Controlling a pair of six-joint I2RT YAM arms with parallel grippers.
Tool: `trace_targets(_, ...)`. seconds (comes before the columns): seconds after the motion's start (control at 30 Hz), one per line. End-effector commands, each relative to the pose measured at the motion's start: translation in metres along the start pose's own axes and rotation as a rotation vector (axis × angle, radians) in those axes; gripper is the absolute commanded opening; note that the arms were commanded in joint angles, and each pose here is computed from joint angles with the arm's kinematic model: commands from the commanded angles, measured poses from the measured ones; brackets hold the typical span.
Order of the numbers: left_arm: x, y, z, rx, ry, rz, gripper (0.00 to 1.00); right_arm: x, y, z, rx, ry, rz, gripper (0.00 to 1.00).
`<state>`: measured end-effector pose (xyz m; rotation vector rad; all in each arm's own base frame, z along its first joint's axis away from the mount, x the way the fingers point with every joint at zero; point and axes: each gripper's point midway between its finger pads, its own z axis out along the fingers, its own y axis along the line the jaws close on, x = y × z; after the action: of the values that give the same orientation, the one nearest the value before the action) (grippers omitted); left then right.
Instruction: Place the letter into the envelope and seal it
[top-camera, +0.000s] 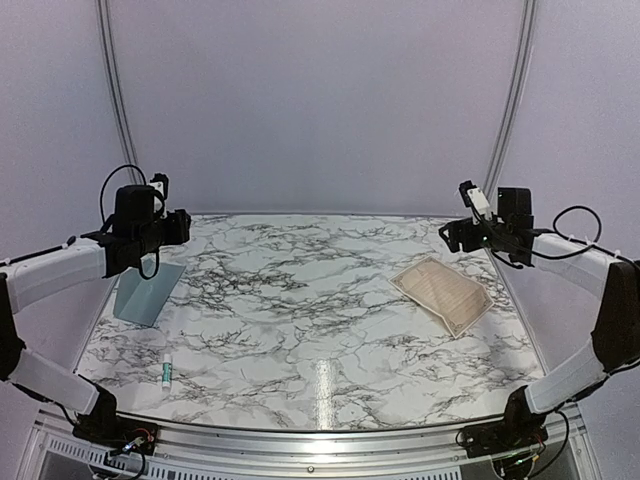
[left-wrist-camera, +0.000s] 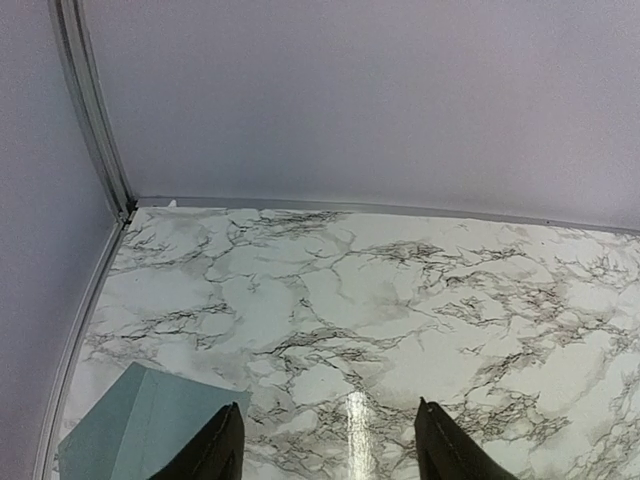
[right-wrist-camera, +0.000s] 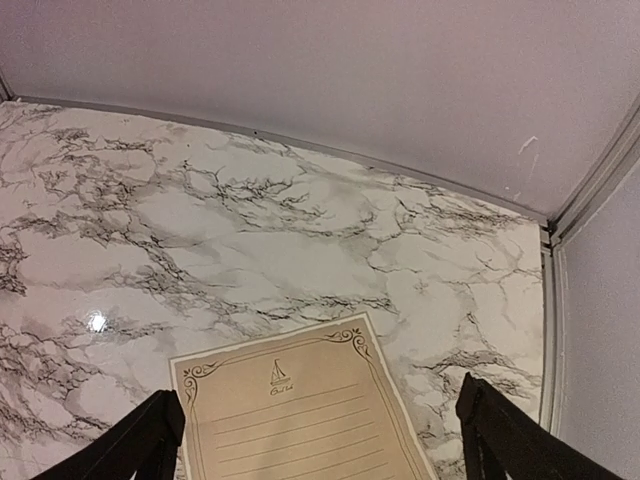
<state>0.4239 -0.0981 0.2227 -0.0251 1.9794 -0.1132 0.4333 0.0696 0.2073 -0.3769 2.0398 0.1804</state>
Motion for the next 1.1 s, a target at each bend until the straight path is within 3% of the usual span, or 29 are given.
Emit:
trace_targets(0.0,-0.006,0.022,-0.015,-0.074,-0.042,-0.018,0.65,-0.027,-0.011,-0.017,0.036,-0.114,-0.021,0.94)
trace_targets(0.17,0.004,0.043,-0.018,-0.17,0.003,0.0,0.79,-0.025,0.0,-0.021,-0.031,-0.131,-0.094,0.97)
trace_targets(0.3,0.02,0.05,-0.016,-0.203,0.075,0.018,0.83,-0.023,0.011,-0.025,-0.091,-0.146,-0.165,0.98)
trace_targets(0.73,0.09,0.042,0.003,-0.159,0.352,-0.003,0.59,-0.02,0.032,-0.031,-0.224,-0.151,-0.216,0.94)
trace_targets(0.93,0.108,-0.018,0.018,0.065,0.444,-0.031,0.54,-0.013,0.014,-0.019,-0.138,-0.107,-0.218,0.88)
trace_targets(1.07,0.112,-0.062,0.015,0.171,0.441,-0.015,0.54,-0.011,-0.01,-0.008,-0.039,-0.033,-0.203,0.81)
